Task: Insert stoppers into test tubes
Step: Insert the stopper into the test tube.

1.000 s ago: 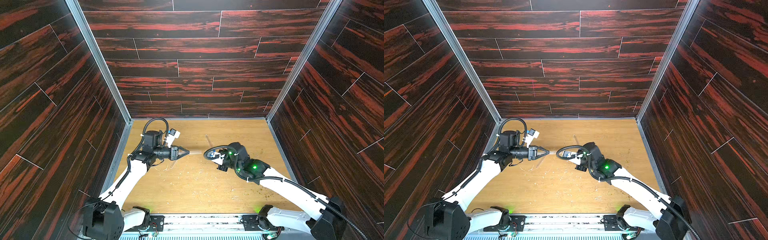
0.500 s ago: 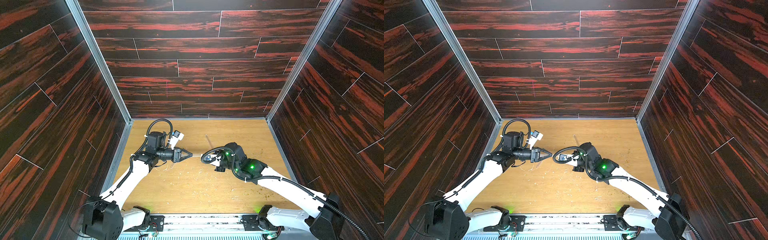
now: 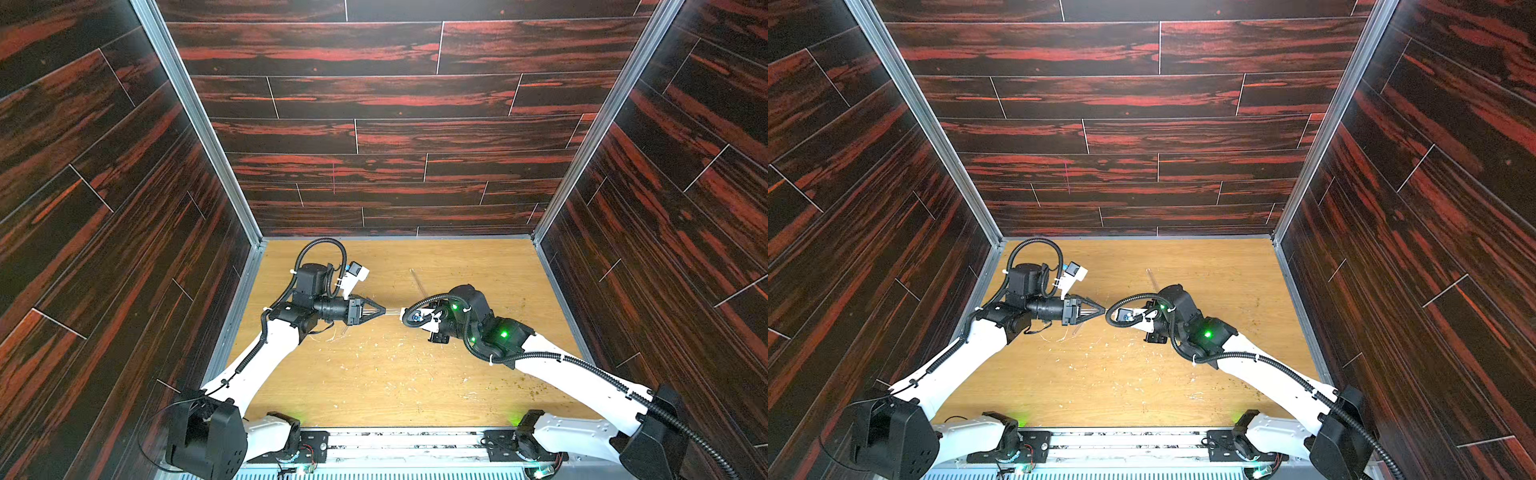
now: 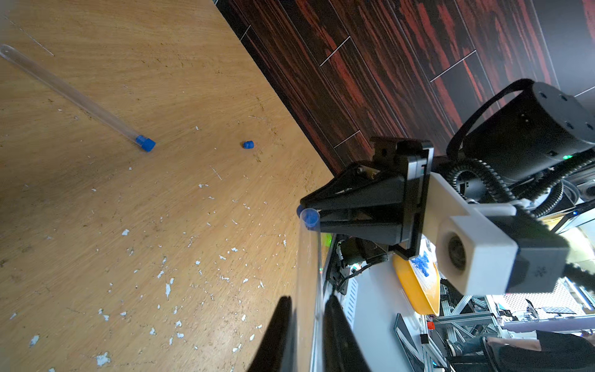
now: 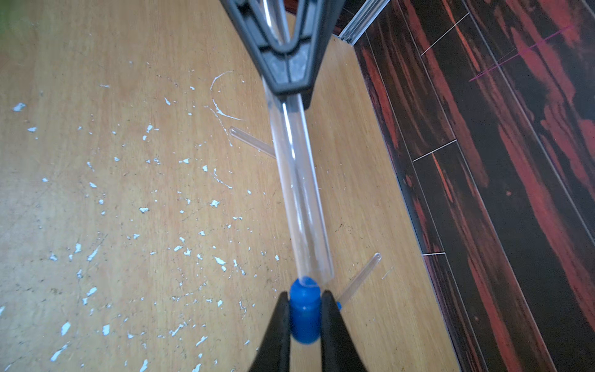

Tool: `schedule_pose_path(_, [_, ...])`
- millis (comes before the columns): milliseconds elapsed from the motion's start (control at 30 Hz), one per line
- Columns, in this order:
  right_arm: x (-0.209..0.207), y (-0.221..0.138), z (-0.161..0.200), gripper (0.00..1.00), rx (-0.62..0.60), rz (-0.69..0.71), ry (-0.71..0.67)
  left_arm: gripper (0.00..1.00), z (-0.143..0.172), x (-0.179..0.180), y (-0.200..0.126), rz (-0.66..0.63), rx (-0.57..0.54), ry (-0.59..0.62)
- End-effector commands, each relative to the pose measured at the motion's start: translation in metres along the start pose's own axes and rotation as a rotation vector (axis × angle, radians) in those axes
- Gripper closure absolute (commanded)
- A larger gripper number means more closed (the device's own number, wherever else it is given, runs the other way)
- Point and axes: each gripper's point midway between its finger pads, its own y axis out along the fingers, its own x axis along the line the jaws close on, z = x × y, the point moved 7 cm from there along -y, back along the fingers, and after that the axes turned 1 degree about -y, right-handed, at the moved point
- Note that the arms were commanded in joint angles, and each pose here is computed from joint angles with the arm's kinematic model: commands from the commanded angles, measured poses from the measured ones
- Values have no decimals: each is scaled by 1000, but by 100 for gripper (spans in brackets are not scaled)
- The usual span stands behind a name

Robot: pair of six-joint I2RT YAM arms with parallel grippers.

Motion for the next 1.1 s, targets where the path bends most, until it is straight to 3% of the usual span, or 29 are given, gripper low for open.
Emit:
schedule_pose_path(0, [-6, -6, -15, 93, -64, 19, -22, 85, 4, 0, 2, 26, 13, 22])
schedule_pose_path(467, [-7, -4, -4, 94, -12, 79, -49, 85, 0, -8, 0, 51, 17, 29])
schedule_pose_path(1067, [5, -8, -6, 94, -38, -12, -74, 86, -1, -2, -1, 7, 9, 28])
